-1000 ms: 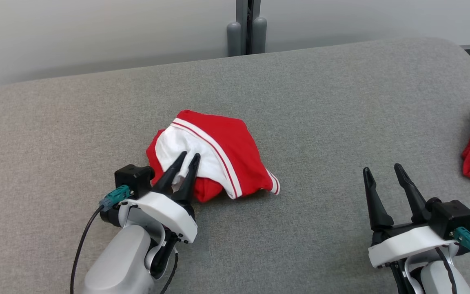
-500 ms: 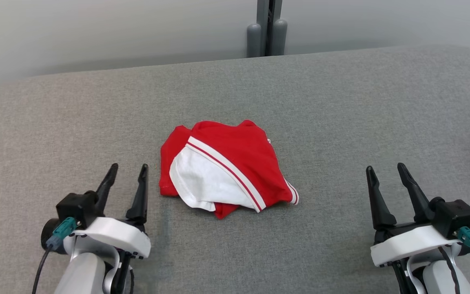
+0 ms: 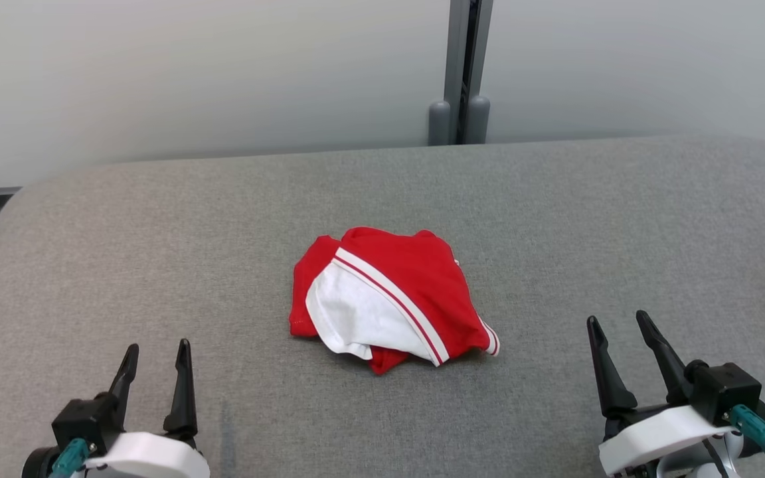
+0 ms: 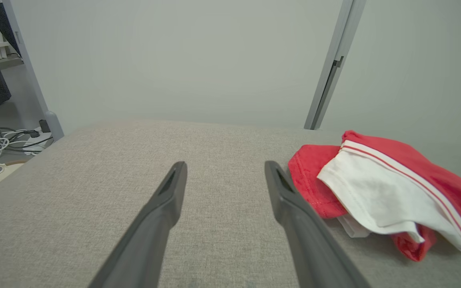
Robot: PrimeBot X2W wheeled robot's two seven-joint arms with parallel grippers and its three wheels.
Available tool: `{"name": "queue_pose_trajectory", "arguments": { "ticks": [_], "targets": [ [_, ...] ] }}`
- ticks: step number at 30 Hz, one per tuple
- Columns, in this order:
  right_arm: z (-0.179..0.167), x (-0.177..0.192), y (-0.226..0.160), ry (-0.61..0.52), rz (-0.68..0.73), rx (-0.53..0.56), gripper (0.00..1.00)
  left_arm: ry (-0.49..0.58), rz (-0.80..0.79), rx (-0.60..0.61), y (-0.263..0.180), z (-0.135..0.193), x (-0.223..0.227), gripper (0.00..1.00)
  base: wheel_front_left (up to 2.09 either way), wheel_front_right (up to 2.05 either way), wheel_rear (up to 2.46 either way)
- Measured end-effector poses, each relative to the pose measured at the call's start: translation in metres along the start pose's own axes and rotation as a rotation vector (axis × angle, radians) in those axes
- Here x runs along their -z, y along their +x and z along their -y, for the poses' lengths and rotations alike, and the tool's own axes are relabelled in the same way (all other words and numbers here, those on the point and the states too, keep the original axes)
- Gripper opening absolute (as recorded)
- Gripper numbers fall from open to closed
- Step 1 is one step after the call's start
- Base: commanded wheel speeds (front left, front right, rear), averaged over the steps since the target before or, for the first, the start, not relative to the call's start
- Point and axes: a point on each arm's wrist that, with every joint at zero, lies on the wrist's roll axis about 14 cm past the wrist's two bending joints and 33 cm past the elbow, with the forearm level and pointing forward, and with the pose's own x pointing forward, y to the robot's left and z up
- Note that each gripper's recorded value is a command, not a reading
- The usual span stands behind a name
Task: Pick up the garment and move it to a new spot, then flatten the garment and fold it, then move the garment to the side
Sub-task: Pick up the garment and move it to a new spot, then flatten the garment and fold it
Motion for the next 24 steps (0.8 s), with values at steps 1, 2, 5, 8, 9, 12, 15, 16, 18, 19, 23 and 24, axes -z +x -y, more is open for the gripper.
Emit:
{"name": "queue_pose_trajectory", "arguments": {
  "ticks": [1,2,5,8,9,12,15,16,18,19,23,24],
  "targets": [
    [-0.001,0.000,-0.002,-0.002,0.001,-0.003,1.00,0.006,0.003,-0.003,-0.004,-0.001,-0.001,1.00,0.00,0.00,0.00],
    [-0.003,-0.001,-0.003,-0.002,0.002,-0.007,1.00,0.013,0.008,-0.012,-0.007,-0.003,-0.002,1.00,0.00,0.00,0.00],
    [-0.004,-0.002,-0.004,0.002,0.008,-0.010,1.00,0.011,0.016,-0.013,-0.012,-0.003,-0.004,1.00,0.00,0.00,0.00],
    [-0.003,-0.003,-0.007,0.011,0.011,-0.004,1.00,0.007,0.020,-0.012,-0.019,-0.001,-0.004,1.00,0.00,0.00,0.00],
    [-0.004,-0.003,-0.008,0.011,0.011,-0.007,1.00,0.006,0.021,-0.014,-0.021,0.000,-0.004,1.00,0.00,0.00,0.00],
    [-0.007,-0.001,-0.011,0.013,0.004,-0.012,1.00,0.010,0.026,-0.019,-0.025,0.000,-0.005,1.00,0.00,0.00,0.00],
    [-0.009,-0.001,-0.014,0.012,0.003,-0.018,1.00,0.012,0.031,-0.030,-0.029,-0.002,-0.006,1.00,0.00,0.00,0.00],
    [-0.010,0.000,-0.014,0.012,0.002,-0.020,1.00,0.013,0.032,-0.033,-0.029,-0.002,-0.006,1.00,0.00,0.00,0.00],
    [-0.011,0.001,-0.016,0.016,0.000,-0.022,1.00,0.011,0.031,-0.034,-0.032,-0.002,-0.006,1.00,0.00,0.00,0.00],
    [-0.011,0.001,-0.016,0.017,-0.002,-0.024,1.00,0.009,0.029,-0.039,-0.033,-0.003,-0.005,1.00,0.00,0.00,0.00],
    [-0.014,0.003,-0.015,0.018,-0.007,-0.032,1.00,0.005,0.028,-0.039,-0.033,-0.003,-0.004,1.00,0.00,0.00,0.00],
    [-0.015,0.003,-0.014,0.017,-0.009,-0.035,1.00,0.004,0.026,-0.038,-0.033,-0.002,-0.004,1.00,0.00,0.00,0.00]
  ]
}}
